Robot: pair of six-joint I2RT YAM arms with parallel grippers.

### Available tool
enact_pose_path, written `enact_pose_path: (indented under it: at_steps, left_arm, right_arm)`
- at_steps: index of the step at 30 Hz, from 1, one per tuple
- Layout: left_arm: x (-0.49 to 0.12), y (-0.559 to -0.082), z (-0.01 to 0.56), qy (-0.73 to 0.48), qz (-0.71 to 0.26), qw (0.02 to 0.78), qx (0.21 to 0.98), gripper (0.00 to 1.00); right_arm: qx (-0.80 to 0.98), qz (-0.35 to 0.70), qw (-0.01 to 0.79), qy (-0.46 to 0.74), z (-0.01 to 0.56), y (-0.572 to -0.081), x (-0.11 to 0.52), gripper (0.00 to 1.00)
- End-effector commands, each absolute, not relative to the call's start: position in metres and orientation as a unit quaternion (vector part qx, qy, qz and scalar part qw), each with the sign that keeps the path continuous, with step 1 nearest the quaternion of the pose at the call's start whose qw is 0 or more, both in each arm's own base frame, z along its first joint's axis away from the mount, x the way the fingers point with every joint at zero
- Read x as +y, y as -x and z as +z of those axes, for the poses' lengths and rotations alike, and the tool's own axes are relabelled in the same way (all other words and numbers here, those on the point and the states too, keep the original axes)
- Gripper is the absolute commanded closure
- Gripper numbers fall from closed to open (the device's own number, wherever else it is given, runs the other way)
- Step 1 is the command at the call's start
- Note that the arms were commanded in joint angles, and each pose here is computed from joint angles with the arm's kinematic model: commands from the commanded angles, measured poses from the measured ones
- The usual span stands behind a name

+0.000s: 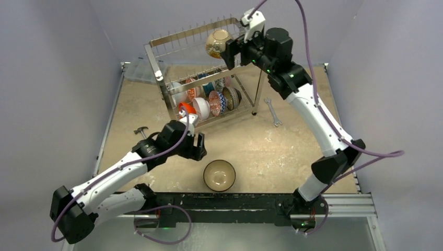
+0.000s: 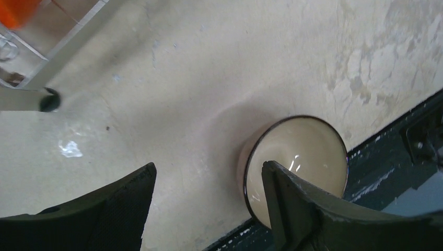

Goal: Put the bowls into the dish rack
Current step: Pick up the bowl from the center of the board.

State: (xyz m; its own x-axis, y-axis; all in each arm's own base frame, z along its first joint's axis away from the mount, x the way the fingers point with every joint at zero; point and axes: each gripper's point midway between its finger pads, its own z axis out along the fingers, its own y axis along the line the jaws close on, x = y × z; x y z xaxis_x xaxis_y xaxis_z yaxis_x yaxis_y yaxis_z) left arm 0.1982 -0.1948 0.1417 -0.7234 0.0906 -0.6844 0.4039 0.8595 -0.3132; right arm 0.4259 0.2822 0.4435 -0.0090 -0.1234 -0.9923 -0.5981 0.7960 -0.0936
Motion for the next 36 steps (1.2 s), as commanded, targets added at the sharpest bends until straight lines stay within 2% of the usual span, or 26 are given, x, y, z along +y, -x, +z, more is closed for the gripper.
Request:
enact_pose_path:
  at_steps: [1, 6, 10, 14, 17, 21, 25, 26, 36]
  left_arm:
    - [-0.226, -0.177, 0.125, -0.174, -0.256, 0.304, 0.901, 0.28]
    - [-0.244, -0.154, 0.088, -0.215, -0.218, 0.253, 0.918, 0.30]
    - [-0.239, -0.157, 0.069, -0.214, -0.183, 0.246, 0.927, 0.31]
    - [-0.247, -0.154, 0.058, -0.220, -0.196, 0.235, 0.926, 0.37]
    - [-0.254, -0.151, 0.053, -0.221, -0.212, 0.228, 0.924, 0.48]
    - [-0.255, -0.150, 0.050, -0.218, -0.217, 0.228, 0.924, 0.68]
    - [-0.257, -0.151, 0.054, -0.213, -0.226, 0.235, 0.921, 0.96]
    - [-0.257, -0.152, 0.059, -0.210, -0.229, 0.240, 0.920, 1.00]
    - [-0.270, -0.165, 0.161, -0.205, -0.300, 0.336, 0.869, 1.00]
  right_arm:
    - [0.634, 0.316, 0.665, 0.236, 0.497, -0.375, 0.270, 0.02]
    - [0.619, 0.354, 0.667, 0.214, 0.514, -0.347, 0.257, 0.01]
    - [0.608, 0.374, 0.670, 0.205, 0.524, -0.329, 0.249, 0.01]
    - [0.604, 0.385, 0.667, 0.203, 0.527, -0.317, 0.246, 0.01]
    - [0.606, 0.387, 0.665, 0.201, 0.525, -0.314, 0.245, 0.01]
    - [0.608, 0.396, 0.659, 0.200, 0.523, -0.310, 0.246, 0.01]
    - [0.611, 0.400, 0.653, 0.199, 0.519, -0.309, 0.246, 0.01]
    - [0.612, 0.402, 0.652, 0.199, 0.519, -0.308, 0.247, 0.01]
    - [0.612, 0.421, 0.640, 0.197, 0.513, -0.299, 0.248, 0.01]
